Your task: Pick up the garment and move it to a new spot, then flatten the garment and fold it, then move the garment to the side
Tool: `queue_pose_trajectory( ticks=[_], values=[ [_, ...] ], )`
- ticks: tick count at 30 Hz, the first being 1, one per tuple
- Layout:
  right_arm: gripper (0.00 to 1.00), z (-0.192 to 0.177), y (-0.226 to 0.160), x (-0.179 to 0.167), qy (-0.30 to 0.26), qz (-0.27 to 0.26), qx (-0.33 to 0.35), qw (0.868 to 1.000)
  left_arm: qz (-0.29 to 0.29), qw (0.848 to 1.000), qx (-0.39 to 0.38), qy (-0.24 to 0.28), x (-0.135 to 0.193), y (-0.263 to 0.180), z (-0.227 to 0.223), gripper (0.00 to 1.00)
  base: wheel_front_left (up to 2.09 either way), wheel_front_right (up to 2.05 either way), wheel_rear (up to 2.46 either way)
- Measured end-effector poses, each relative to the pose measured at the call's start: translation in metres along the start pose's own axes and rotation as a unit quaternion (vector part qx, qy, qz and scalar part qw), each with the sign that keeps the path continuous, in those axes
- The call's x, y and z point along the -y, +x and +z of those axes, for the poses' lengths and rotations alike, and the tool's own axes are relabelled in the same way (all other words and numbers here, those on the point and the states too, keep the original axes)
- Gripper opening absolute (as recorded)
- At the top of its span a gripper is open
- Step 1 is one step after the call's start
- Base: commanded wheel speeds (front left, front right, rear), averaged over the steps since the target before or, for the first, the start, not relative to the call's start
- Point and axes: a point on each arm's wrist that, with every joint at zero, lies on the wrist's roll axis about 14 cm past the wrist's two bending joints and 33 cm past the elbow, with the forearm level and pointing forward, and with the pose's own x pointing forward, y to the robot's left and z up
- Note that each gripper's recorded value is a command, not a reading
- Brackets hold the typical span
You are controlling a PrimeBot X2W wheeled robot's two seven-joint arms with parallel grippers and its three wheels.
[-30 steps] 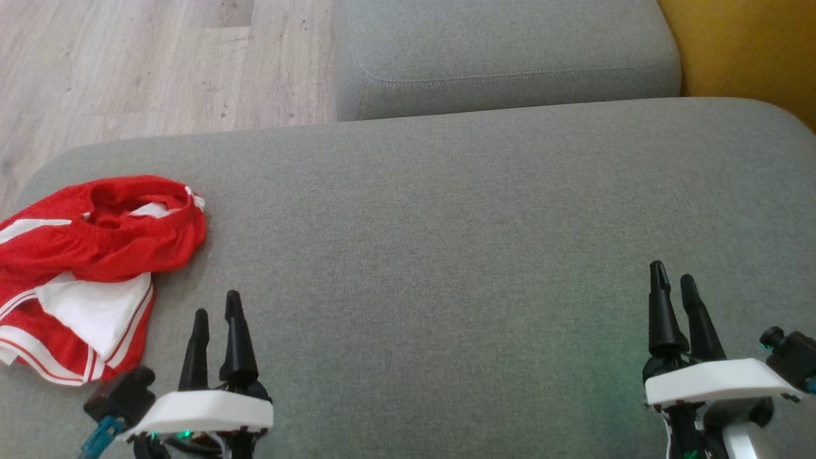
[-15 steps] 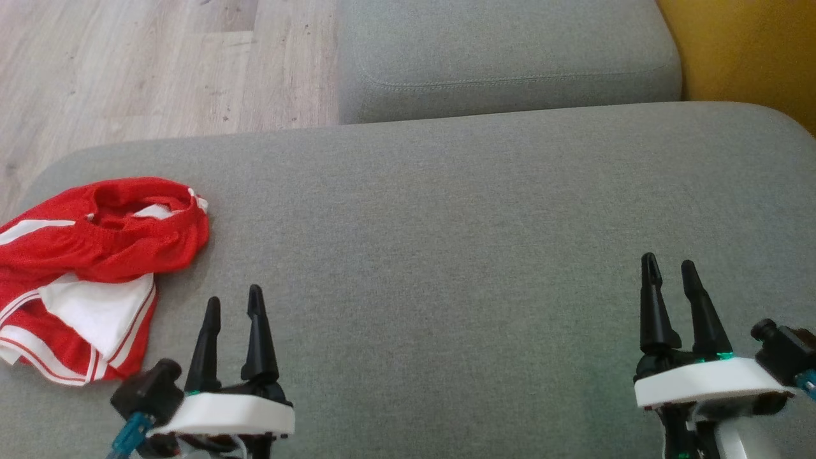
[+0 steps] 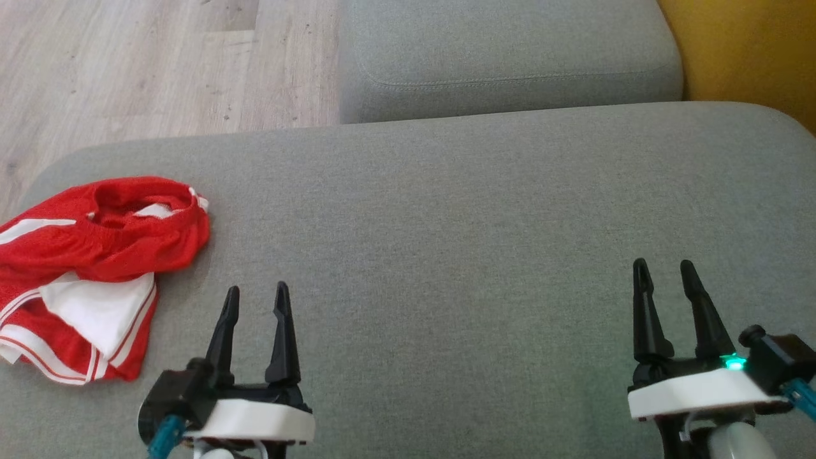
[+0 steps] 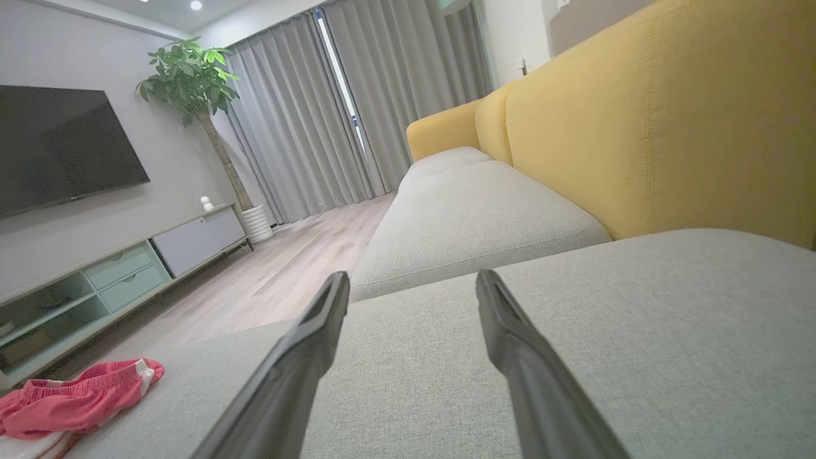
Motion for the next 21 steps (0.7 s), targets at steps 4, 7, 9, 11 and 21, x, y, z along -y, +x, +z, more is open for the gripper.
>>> queue_pose_trajectory(
  ticks=[4, 7, 9, 11, 21],
  values=[
    [1.0, 0.001, 0.0, -0.001, -0.026, 0.004, 0.003, 1.0, -0.006, 1.0, 0.004, 0.023, 0.002, 0.0, 0.0, 1.0, 0.0, 0.0, 0.0],
    [1.0, 0.002, 0.0, 0.001, -0.042, 0.003, 0.007, 0.999, -0.01, 0.999, 0.006, 0.04, 0.004, 0.0, 0.0, 1.0, 0.0, 0.0, 0.0],
    [1.0, 0.003, 0.0, 0.002, -0.055, 0.003, 0.008, 0.998, -0.012, 0.998, 0.009, 0.054, 0.005, -0.001, 0.0, 1.0, 0.0, 0.0, 0.0],
    [1.0, 0.003, 0.0, 0.003, -0.065, 0.003, 0.009, 0.998, -0.012, 0.998, 0.01, 0.067, 0.005, -0.001, 0.0, 1.0, 0.0, 0.0, 0.0],
    [1.0, 0.002, -0.001, 0.006, -0.124, 0.006, 0.01, 0.992, -0.03, 0.991, 0.019, 0.127, 0.014, -0.002, -0.001, 1.0, 0.0, 0.0, 0.0]
  ],
)
